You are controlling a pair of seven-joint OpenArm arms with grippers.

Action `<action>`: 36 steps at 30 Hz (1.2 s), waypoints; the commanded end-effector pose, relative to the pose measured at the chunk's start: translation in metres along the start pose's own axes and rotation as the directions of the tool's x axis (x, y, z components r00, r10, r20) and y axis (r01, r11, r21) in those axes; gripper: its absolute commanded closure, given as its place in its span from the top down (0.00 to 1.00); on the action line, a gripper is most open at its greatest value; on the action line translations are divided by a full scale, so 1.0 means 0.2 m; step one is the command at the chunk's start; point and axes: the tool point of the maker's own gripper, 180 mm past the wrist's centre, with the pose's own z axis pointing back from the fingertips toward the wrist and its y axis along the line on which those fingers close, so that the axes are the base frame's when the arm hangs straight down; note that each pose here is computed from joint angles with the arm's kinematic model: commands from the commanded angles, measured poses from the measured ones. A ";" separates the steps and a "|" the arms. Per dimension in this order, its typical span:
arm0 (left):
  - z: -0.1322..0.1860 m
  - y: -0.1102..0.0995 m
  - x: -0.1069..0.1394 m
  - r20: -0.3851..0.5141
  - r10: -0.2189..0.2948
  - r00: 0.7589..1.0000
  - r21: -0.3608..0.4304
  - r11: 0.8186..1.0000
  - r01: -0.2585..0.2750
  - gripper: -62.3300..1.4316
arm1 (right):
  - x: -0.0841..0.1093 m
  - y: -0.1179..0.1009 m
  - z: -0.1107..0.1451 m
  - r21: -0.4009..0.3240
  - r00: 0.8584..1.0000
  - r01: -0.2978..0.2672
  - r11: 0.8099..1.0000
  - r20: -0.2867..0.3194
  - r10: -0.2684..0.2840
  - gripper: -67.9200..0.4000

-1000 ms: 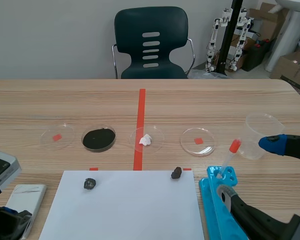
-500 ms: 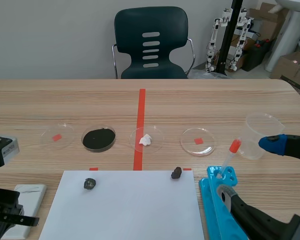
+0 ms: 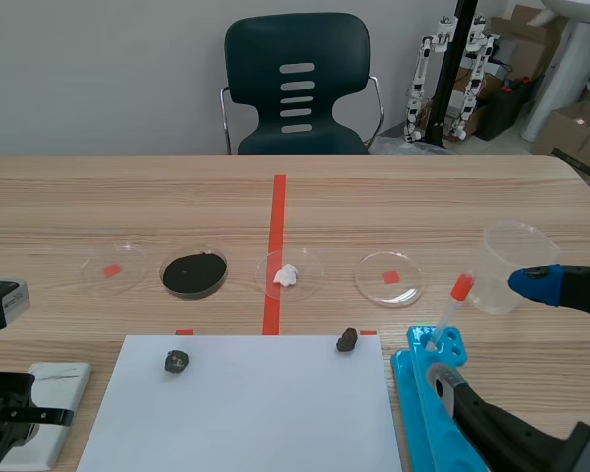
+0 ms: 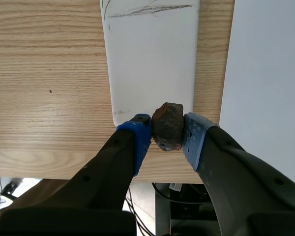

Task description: Rub the mineral on the streak plate below the first streak

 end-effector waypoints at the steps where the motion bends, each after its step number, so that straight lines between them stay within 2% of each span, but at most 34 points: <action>1: 0.00 0.00 0.02 0.008 0.013 1.000 -0.010 1.000 -0.013 0.13 | 0.06 0.00 -0.01 0.000 0.999 -0.002 1.000 0.042 0.002 1.00; 18: -0.09 0.08 0.03 -0.008 0.047 0.999 0.018 0.999 -0.047 0.13 | 0.06 0.00 -0.01 0.000 0.999 -0.002 1.000 0.042 0.002 1.00; 26: -0.13 0.07 0.01 -0.021 0.074 0.997 -0.011 0.997 -0.074 0.13 | 0.06 0.00 -0.01 0.000 0.999 -0.002 1.000 0.042 0.002 1.00; 36: -0.13 0.08 -0.01 -0.030 0.071 0.997 -0.010 0.997 -0.071 0.13 | 0.06 0.00 -0.01 0.000 0.999 -0.002 1.000 0.042 0.002 1.00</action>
